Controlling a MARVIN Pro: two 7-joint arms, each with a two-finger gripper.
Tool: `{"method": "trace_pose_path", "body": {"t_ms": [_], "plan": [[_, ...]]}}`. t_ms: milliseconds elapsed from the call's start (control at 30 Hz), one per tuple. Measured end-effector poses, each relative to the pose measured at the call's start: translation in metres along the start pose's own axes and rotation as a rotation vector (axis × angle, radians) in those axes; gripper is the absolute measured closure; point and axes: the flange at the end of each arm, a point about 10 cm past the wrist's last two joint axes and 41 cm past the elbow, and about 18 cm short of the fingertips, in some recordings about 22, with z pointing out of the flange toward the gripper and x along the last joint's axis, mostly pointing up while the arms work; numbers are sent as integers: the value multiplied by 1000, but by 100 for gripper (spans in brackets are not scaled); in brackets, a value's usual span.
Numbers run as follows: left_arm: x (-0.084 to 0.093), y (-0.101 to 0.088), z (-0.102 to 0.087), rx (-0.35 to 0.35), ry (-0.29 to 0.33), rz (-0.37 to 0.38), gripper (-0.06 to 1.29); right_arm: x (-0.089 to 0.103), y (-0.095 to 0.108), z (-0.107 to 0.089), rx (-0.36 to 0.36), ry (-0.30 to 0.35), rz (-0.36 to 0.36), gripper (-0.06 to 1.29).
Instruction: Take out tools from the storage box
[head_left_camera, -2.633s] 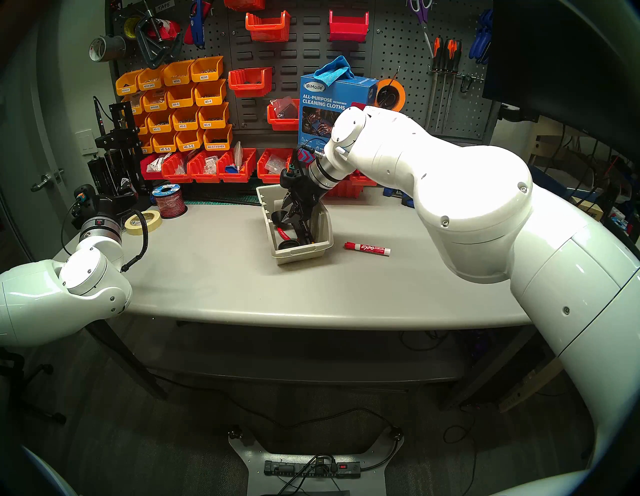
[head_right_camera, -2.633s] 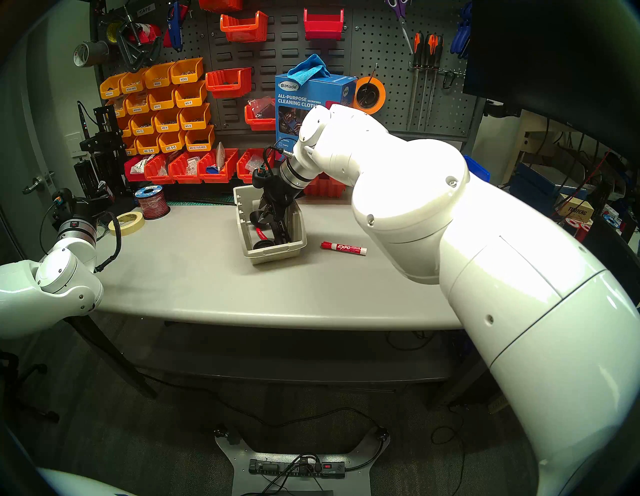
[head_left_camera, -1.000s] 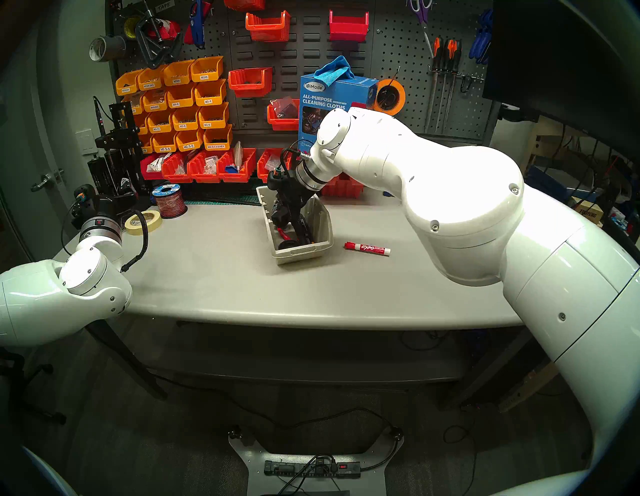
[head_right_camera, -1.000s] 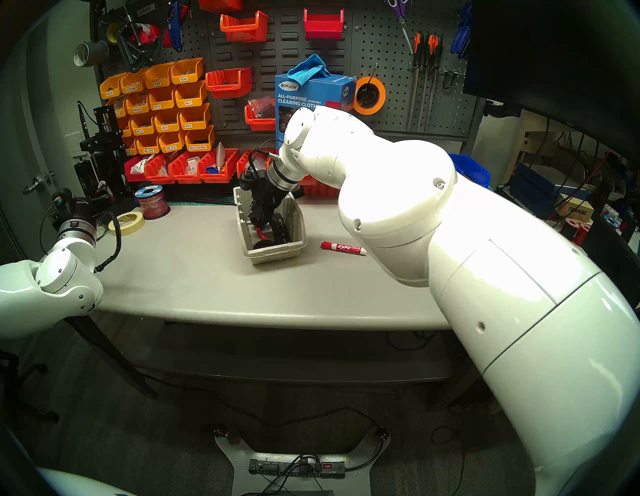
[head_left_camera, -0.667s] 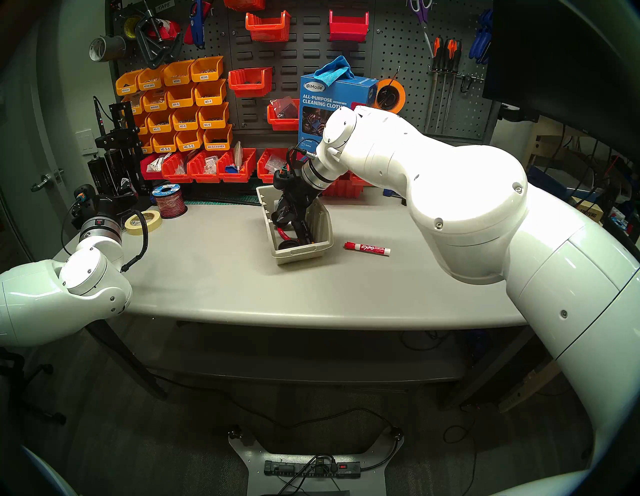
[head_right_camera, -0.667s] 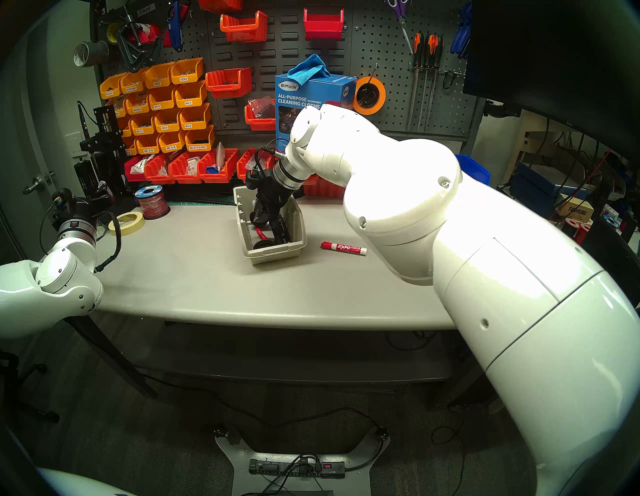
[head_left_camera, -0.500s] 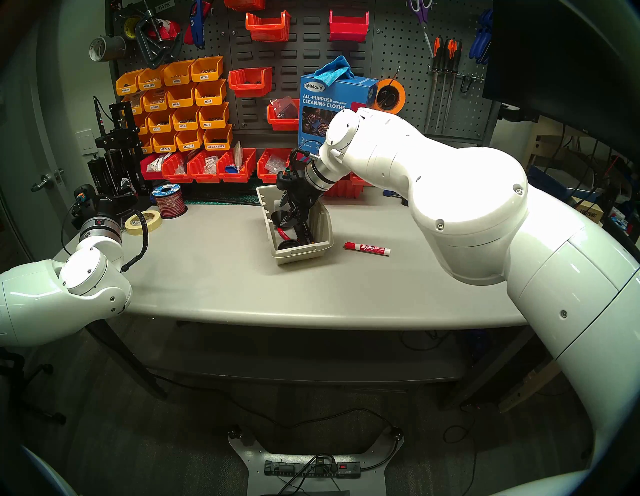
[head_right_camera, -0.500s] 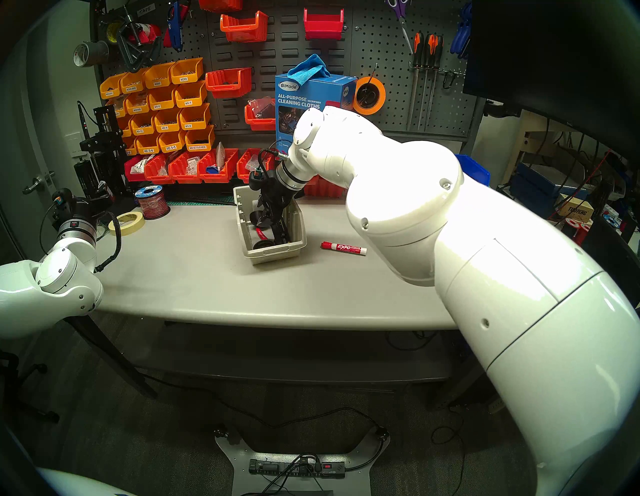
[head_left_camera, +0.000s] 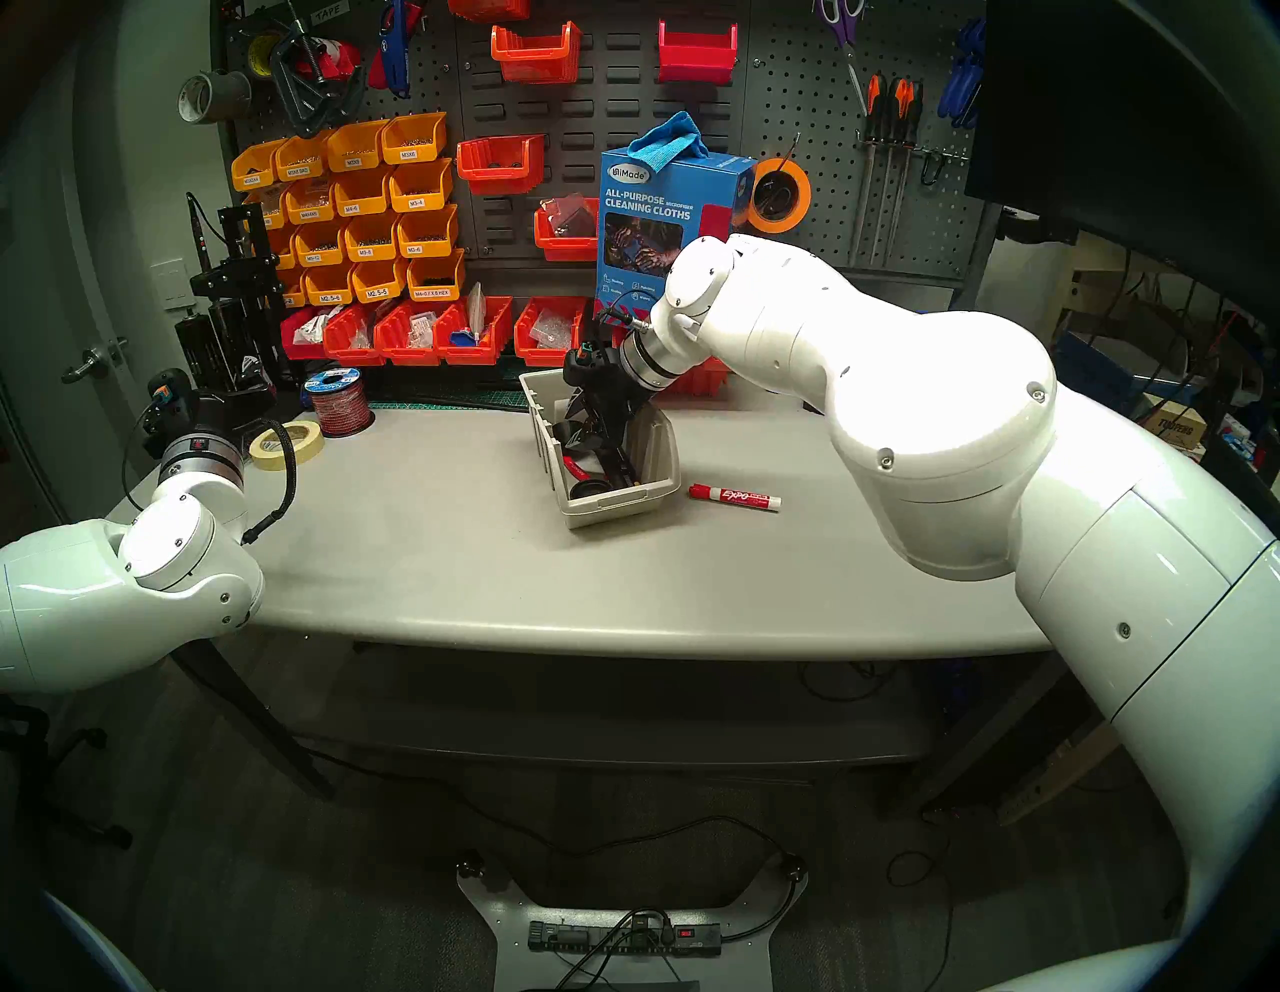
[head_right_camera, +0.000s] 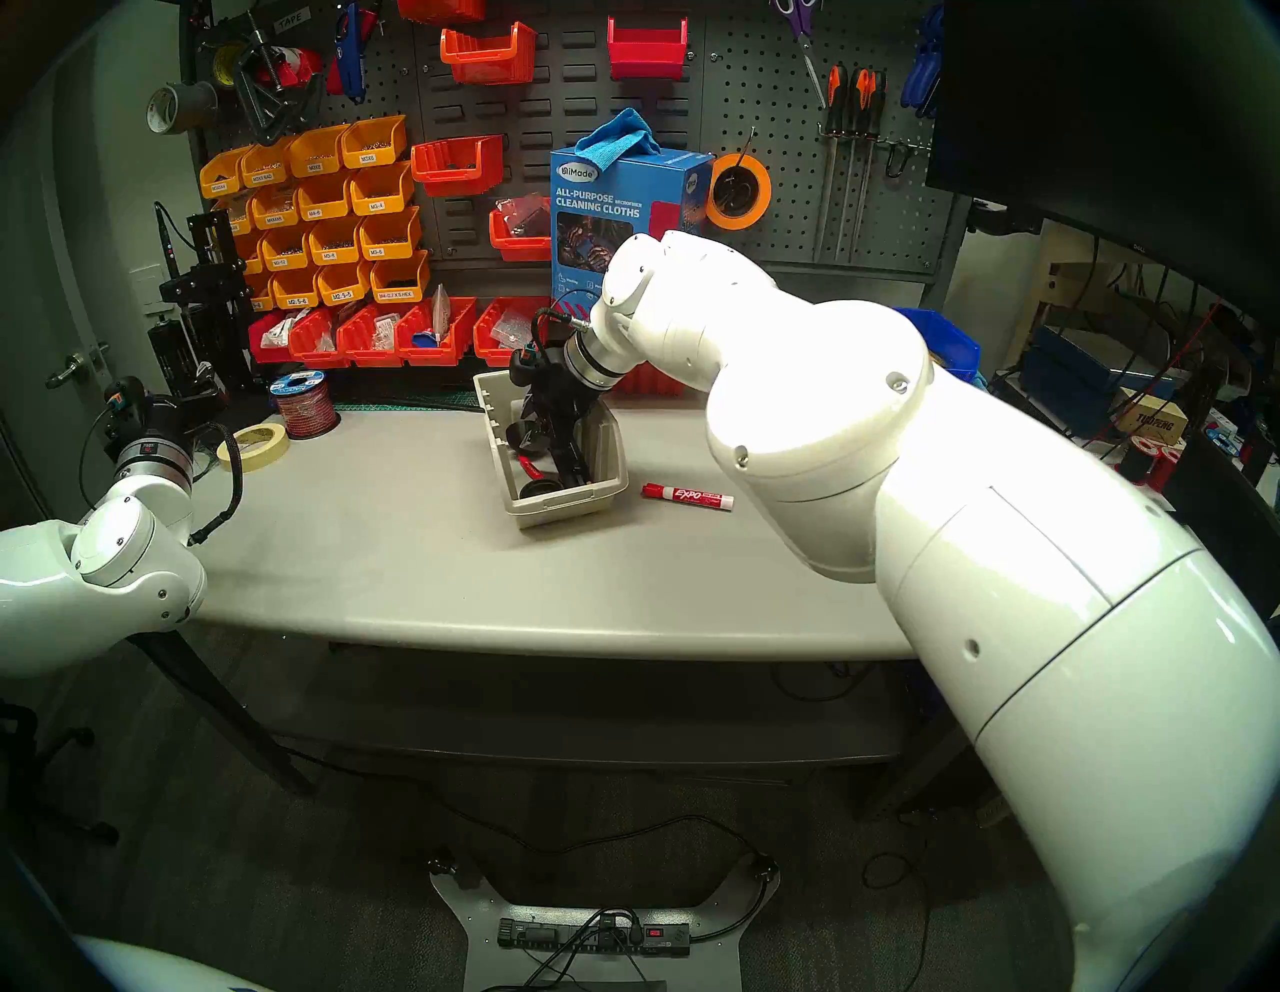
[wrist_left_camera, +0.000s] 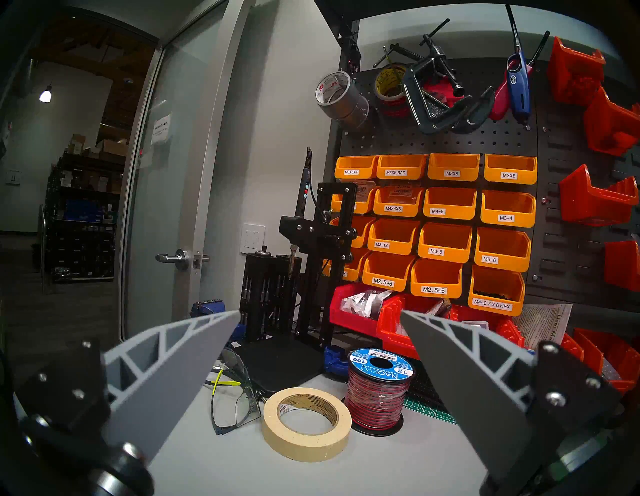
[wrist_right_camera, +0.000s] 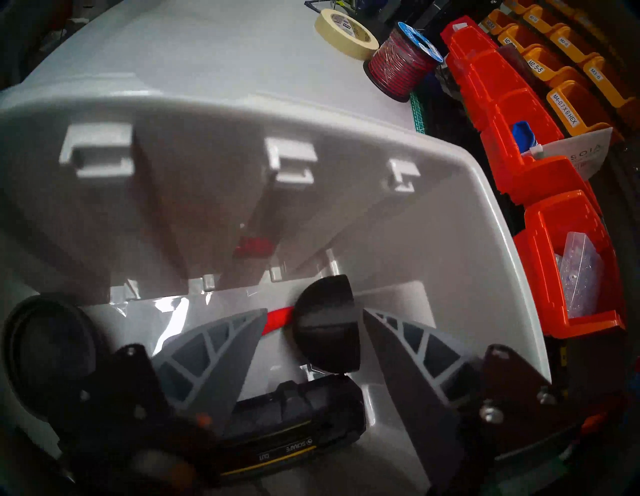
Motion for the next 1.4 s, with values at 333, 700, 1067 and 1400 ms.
{"method": "trace_pose_path", "body": {"t_ms": [333,700,1067,1400], "plan": [[0,0,0,0,0,0,-3,-5,-3,2,7,-12,-7,50],[0,0,0,0,0,0,-3,2,-4,7,15,-26,-18,77],[0,0,0,0,0,0,-3,11,-6,12,20,-12,-19,101],[0,0,0,0,0,0,-3,15,-5,11,22,-8,-22,127]]}}
